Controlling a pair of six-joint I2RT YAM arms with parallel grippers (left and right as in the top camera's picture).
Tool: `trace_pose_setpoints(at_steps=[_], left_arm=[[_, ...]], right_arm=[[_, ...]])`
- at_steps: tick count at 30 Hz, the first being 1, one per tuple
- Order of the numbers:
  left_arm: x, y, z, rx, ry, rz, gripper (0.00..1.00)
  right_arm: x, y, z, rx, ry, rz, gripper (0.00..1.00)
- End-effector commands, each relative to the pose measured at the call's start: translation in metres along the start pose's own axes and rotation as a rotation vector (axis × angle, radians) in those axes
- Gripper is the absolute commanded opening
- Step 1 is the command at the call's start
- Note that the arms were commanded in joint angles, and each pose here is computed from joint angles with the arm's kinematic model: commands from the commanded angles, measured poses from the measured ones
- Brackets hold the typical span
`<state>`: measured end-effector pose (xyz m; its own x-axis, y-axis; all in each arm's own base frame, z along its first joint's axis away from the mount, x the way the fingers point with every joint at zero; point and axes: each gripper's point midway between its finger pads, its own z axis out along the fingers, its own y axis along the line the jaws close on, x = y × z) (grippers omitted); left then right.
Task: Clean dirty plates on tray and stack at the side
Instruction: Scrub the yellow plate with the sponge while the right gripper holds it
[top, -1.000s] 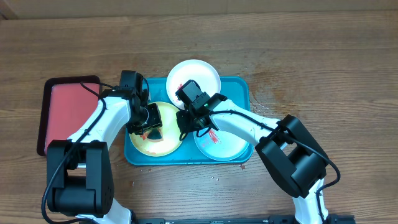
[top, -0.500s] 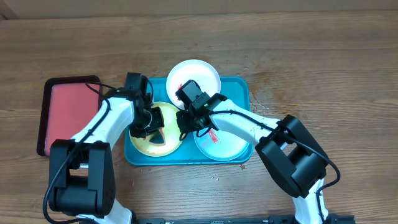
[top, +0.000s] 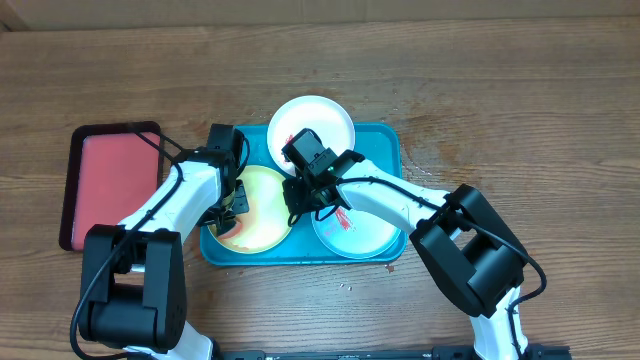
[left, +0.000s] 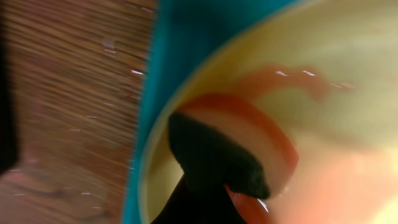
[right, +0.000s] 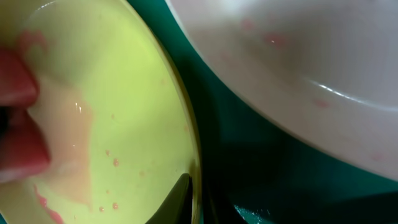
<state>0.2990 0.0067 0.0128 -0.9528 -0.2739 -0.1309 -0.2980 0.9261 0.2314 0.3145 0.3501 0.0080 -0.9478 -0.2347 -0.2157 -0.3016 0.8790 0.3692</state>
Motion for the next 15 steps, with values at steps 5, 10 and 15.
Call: trace_pose_setpoints(at_steps=[5, 10, 15], left_arm=[[-0.017, -0.023, -0.013, 0.134, -0.016, 0.000, 0.04], [-0.007, -0.102, -0.040, 0.580, 0.043, 0.093, 0.04], [-0.002, -0.119, -0.046, 0.608, 0.042, 0.105, 0.04]], right_arm=[[-0.006, -0.014, 0.002, 0.034, -0.003, 0.023, 0.08], [-0.008, -0.014, 0.002, 0.030, -0.010, 0.022, 0.08], [-0.007, -0.014, 0.002, 0.030, -0.009, 0.022, 0.08]])
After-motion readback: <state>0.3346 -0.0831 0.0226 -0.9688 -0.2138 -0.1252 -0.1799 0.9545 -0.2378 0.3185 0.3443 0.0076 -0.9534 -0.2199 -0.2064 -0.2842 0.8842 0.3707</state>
